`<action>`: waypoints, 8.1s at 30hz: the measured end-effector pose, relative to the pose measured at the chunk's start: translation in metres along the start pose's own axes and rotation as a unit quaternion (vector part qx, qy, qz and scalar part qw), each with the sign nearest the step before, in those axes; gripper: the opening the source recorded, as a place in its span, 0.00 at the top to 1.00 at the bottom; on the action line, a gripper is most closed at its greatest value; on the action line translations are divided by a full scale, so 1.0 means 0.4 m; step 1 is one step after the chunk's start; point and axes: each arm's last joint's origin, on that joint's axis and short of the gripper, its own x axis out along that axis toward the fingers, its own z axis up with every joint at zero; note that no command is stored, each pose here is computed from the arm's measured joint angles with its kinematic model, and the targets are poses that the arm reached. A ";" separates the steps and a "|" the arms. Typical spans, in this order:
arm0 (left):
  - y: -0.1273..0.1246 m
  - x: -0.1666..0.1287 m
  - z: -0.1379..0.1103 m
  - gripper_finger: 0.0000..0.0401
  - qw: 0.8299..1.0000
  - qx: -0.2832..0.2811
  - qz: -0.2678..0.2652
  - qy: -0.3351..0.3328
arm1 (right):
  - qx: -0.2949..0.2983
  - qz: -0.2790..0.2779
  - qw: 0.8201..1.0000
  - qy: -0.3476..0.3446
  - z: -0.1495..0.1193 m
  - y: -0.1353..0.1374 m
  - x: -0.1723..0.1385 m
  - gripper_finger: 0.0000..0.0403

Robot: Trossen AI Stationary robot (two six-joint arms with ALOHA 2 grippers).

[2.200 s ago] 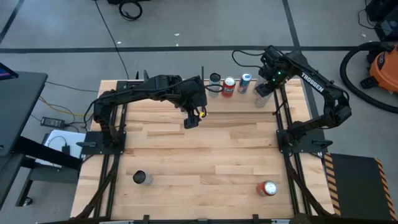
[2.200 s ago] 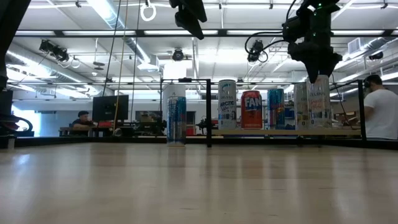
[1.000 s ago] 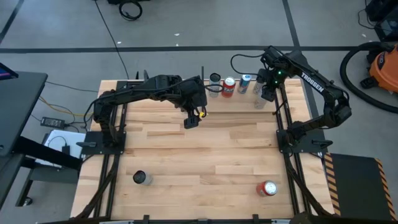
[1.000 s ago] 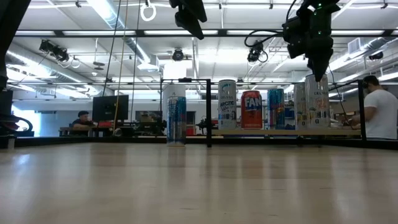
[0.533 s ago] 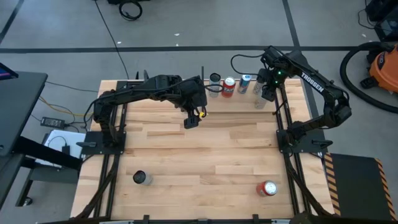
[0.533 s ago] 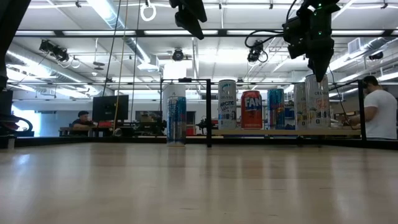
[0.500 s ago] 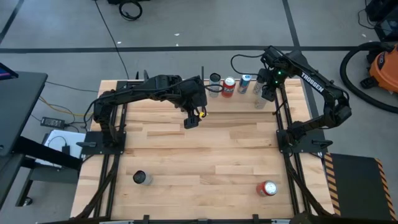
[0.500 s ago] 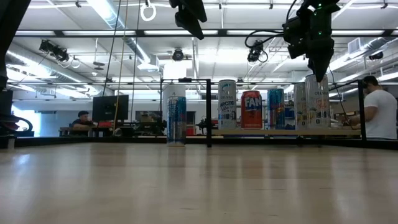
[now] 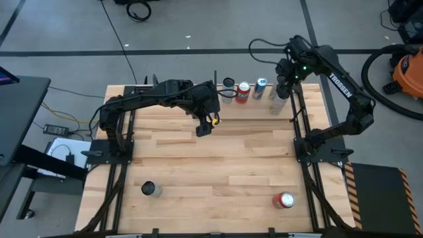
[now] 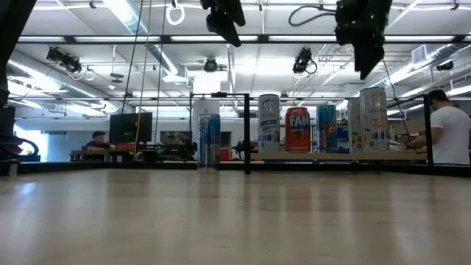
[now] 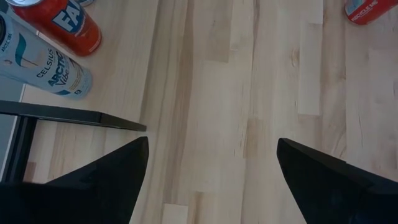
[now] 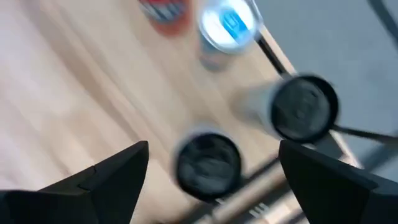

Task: Place canned beverage on shelf
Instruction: Put the white yellow soda can on the shelf aligned with the other white yellow soda can, then put the blue soda can on the shelf aligned with the other blue soda can

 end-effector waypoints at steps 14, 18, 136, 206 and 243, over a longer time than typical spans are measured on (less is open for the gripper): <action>0.071 -0.004 -0.032 0.11 0.997 -0.047 0.019 0.056 | -0.012 0.192 0.980 -0.043 0.001 0.061 -0.003 0.08; 0.101 -0.010 -0.054 0.11 0.993 -0.063 0.024 0.094 | -0.052 0.217 0.974 -0.042 0.001 0.105 0.022 0.09; 0.228 0.336 -0.480 0.11 0.943 -0.214 0.148 -0.209 | -0.295 0.226 0.914 -0.164 -0.003 0.461 0.198 0.09; 0.016 0.287 -0.411 0.46 0.969 -0.088 -0.053 -0.223 | -0.256 0.227 0.912 -0.228 0.040 0.478 0.202 0.09; -0.097 0.180 -0.250 0.46 0.937 0.060 -0.144 -0.312 | -0.352 0.259 0.824 -0.361 0.056 0.591 0.173 0.09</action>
